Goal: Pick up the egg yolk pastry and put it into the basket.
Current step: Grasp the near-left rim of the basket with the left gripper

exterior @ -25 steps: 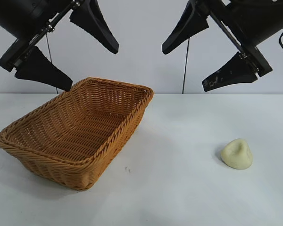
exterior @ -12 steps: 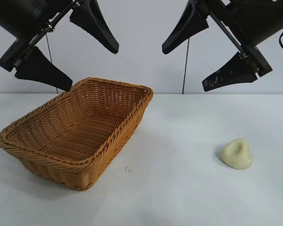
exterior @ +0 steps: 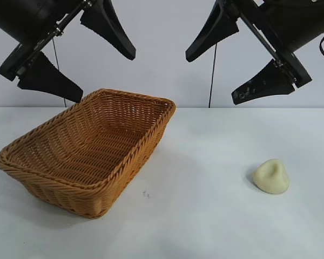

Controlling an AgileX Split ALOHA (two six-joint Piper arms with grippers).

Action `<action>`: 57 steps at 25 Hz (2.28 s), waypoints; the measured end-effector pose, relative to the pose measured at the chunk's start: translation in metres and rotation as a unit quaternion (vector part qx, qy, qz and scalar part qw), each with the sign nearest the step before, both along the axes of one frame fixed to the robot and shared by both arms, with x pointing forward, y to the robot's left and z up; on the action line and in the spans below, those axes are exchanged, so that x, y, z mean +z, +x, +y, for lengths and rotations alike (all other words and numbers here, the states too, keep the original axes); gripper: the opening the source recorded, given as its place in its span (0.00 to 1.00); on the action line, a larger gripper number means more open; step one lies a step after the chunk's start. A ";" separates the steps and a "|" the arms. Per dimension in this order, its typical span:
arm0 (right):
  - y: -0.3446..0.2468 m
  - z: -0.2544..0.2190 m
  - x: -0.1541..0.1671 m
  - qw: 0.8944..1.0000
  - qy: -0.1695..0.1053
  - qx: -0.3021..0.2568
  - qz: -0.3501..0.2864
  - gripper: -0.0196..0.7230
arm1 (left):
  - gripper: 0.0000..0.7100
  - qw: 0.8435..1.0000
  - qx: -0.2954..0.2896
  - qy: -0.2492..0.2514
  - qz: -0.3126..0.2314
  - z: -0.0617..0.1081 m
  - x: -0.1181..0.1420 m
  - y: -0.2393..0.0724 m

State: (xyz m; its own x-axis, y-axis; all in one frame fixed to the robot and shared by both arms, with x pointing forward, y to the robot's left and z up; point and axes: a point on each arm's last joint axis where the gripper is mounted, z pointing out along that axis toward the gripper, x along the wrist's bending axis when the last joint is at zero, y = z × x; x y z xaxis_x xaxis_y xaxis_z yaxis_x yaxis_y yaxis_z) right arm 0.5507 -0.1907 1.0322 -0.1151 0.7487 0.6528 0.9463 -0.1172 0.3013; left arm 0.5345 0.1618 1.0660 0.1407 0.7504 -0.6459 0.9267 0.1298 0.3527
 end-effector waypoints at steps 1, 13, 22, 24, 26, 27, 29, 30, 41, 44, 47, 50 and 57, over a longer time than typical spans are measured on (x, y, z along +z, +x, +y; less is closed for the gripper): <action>0.000 0.000 0.000 1.000 0.000 0.000 0.000 0.97 | 0.98 1.000 -0.003 0.004 0.000 0.002 0.004 -0.004; 0.000 0.000 0.000 1.000 0.000 0.000 0.000 0.97 | 0.98 0.991 0.094 0.045 0.088 0.033 -0.001 -0.070; 0.000 0.000 0.000 1.000 0.000 -0.001 -0.001 0.97 | 0.98 0.954 0.255 -0.001 0.160 0.043 -0.021 -0.076; 0.000 0.000 0.000 1.000 0.000 -0.001 -0.001 0.97 | 0.98 0.943 0.288 -0.011 0.165 0.045 -0.023 -0.074; 0.000 0.000 0.000 1.000 0.000 -0.001 -0.001 0.97 | 0.98 0.936 0.312 -0.011 0.165 0.047 -0.024 -0.072; 0.000 0.000 0.000 1.000 0.000 -0.001 -0.001 0.97 | 0.98 0.931 0.323 -0.011 0.168 0.048 -0.025 -0.072; 0.000 0.000 0.000 1.000 0.000 -0.001 -0.001 0.97 | 0.98 0.922 0.344 -0.014 0.177 0.049 -0.027 -0.071; 0.000 0.000 0.000 1.000 0.000 -0.001 -0.001 0.97 | 0.98 0.918 0.352 -0.016 0.182 0.047 -0.028 -0.070; 0.000 0.000 0.000 1.000 0.000 -0.001 -0.001 0.97 | 0.98 0.893 0.410 0.030 0.182 0.018 -0.046 -0.073; 0.000 0.000 0.000 1.000 0.000 -0.001 -0.001 0.97 | 0.98 0.876 0.446 0.032 0.182 0.017 -0.050 -0.072; 0.000 0.000 0.000 1.000 0.000 -0.001 -0.001 0.97 | 0.98 0.867 0.457 0.044 0.194 0.012 -0.059 -0.071; 0.000 0.000 0.000 1.000 0.000 -0.001 -0.001 0.97 | 0.98 0.862 0.457 0.061 0.210 0.005 -0.073 -0.068; 0.000 0.000 0.000 1.000 0.000 -0.001 -0.001 0.97 | 0.98 0.850 0.467 0.074 0.232 -0.007 -0.114 -0.050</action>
State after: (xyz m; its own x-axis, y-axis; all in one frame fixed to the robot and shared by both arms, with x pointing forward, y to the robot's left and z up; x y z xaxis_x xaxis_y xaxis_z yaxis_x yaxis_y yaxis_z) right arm 0.5511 -0.1909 1.0322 -0.1147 0.7496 0.6519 0.9452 -0.1195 0.3038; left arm 0.4843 0.1544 0.9518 -0.8055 0.4727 -0.3574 0.4872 0.8716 0.0547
